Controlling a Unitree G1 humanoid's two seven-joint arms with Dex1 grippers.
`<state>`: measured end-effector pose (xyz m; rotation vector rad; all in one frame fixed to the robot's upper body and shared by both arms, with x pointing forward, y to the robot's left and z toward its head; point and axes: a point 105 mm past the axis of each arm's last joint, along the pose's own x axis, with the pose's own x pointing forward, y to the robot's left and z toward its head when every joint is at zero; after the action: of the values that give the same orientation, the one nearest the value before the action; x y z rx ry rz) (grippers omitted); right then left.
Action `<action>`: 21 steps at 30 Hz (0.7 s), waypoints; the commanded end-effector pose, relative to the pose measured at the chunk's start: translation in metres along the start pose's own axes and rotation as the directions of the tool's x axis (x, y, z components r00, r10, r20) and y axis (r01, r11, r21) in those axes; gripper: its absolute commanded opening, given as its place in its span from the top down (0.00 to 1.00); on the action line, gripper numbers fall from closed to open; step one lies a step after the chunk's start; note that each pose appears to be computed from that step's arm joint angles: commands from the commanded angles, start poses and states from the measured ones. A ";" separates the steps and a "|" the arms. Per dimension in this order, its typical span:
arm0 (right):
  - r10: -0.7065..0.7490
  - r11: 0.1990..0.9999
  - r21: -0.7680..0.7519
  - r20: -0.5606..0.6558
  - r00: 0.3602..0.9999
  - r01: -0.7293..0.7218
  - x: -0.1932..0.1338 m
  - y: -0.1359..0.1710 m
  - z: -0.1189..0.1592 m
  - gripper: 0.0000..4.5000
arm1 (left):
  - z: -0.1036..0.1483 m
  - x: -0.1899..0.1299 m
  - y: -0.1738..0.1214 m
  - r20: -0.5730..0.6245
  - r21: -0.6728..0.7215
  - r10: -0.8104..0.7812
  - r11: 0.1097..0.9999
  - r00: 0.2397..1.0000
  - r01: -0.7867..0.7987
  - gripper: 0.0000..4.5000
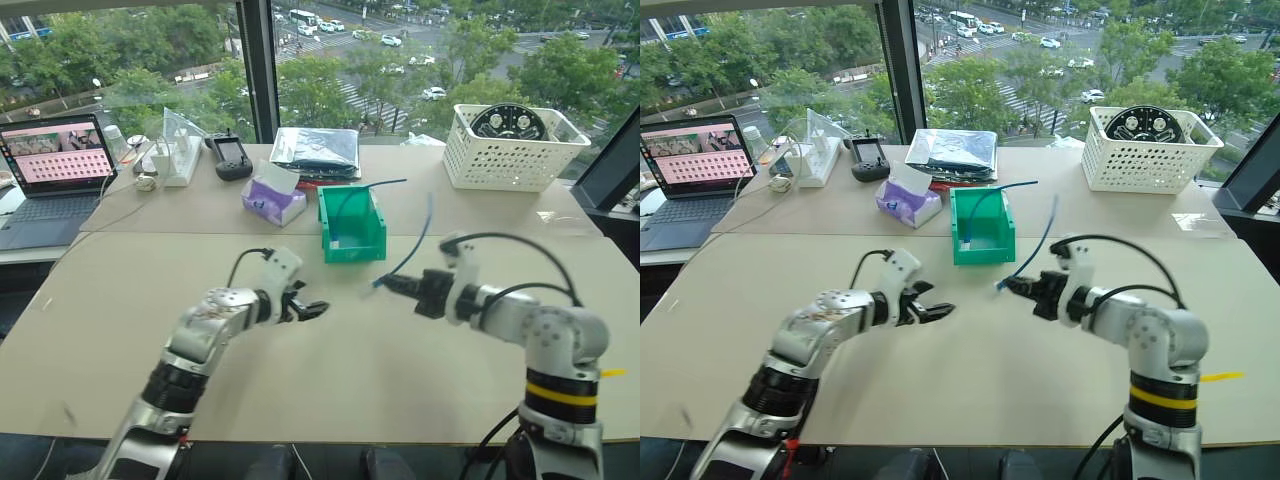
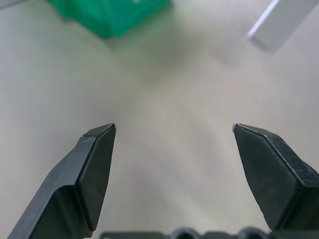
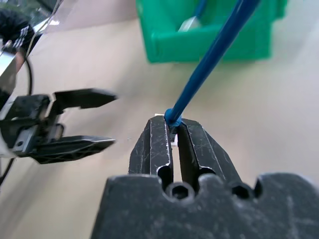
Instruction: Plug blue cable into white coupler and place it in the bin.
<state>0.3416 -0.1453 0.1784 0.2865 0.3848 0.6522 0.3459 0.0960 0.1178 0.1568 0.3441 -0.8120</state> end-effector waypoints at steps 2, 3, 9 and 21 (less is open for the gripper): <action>0.030 0.987 -0.160 0.089 0.996 -0.016 0.012 0.006 0.048 1.00 | 0.023 -0.008 0.000 0.130 0.034 0.010 0.999 0.991 -0.015 0.10; 0.032 0.981 -0.196 0.099 0.995 -0.012 0.017 0.005 0.056 1.00 | 0.025 -0.008 0.000 0.146 0.040 0.019 0.999 0.989 -0.025 0.10; -0.026 0.910 -0.408 0.128 0.991 0.076 0.062 -0.010 0.093 0.84 | 0.031 -0.013 0.001 0.263 0.046 0.117 0.990 0.958 -0.133 0.07; 0.120 0.908 -0.418 0.221 0.968 -0.017 0.052 0.001 0.116 0.01 | 0.034 -0.034 0.022 0.357 -0.010 0.276 0.956 0.892 -0.292 0.07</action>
<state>0.4419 -0.1206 0.2401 -0.0629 0.0937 0.6973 0.3469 0.1209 0.1431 0.0672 0.0422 -0.5655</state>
